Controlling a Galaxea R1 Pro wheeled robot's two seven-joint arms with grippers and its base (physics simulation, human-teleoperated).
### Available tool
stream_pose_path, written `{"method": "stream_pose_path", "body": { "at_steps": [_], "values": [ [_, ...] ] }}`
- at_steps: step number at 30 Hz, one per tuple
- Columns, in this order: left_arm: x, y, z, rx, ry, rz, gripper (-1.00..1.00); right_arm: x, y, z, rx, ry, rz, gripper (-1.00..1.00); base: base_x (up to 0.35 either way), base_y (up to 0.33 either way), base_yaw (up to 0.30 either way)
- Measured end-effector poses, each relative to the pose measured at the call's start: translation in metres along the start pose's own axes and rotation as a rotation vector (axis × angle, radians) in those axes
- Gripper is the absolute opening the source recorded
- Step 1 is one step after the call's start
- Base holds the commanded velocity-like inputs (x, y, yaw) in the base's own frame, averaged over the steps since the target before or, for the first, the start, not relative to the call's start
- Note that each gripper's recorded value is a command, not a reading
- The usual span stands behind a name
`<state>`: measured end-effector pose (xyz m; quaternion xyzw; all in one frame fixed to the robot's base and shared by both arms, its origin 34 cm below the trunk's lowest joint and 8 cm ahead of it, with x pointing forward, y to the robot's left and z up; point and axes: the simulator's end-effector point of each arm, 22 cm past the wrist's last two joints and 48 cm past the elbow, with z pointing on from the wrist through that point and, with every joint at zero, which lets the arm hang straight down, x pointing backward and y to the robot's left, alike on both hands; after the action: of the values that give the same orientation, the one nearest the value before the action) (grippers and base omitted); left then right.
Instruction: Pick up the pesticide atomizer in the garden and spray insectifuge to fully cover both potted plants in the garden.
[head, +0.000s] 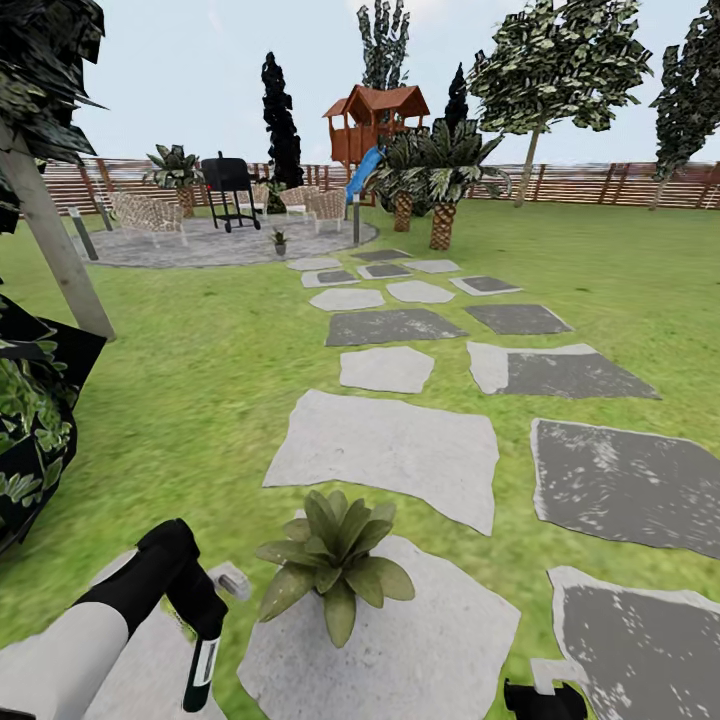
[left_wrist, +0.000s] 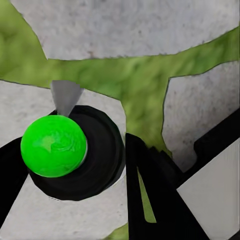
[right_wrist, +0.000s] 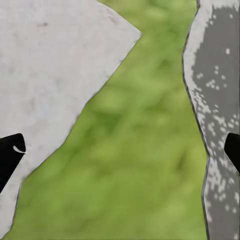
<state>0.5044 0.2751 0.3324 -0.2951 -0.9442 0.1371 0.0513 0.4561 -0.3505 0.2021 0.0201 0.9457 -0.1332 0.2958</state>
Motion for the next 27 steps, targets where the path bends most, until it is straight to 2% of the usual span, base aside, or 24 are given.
{"method": "stream_pose_path", "body": {
  "at_steps": [4, 8, 12, 19, 21, 24, 27],
  "values": [
    [-0.002, -0.003, 0.001, 0.003, -0.003, 0.005, -1.00, 0.000, 0.000, 0.000, 0.002, 0.000, 0.000, 1.00, 0.276, -0.122, 0.000],
    [-0.003, -0.001, -0.001, 0.000, -0.006, 0.002, -1.00, 0.000, 0.000, 0.000, 0.002, 0.000, 0.000, 1.00, 0.062, -0.116, 0.000],
    [-0.004, -0.001, -0.005, 0.020, -0.010, -0.003, -1.00, 0.000, 0.000, 0.000, 0.002, 0.001, 0.000, 1.00, -0.181, -0.007, 0.000],
    [-0.016, -0.002, -0.017, 0.029, -0.030, 0.006, -1.00, 0.000, 0.001, 0.000, 0.000, 0.000, 0.000, 1.00, -0.016, 0.000, 0.000],
    [-0.020, -0.007, -0.022, 0.059, -0.035, 0.011, -1.00, 0.000, 0.003, 0.000, -0.002, 0.000, 0.001, 1.00, 0.000, 0.000, 0.000],
    [-0.016, -0.009, -0.022, 0.066, -0.015, 0.021, -1.00, 0.000, 0.004, 0.000, -0.003, 0.000, 0.002, 1.00, 0.000, 0.000, 0.000],
    [-0.002, 0.004, -0.022, 0.014, 0.042, 0.031, -1.00, 0.000, 0.005, -0.001, -0.004, 0.000, 0.002, 1.00, 0.002, 0.049, -0.030]
  ]
}}
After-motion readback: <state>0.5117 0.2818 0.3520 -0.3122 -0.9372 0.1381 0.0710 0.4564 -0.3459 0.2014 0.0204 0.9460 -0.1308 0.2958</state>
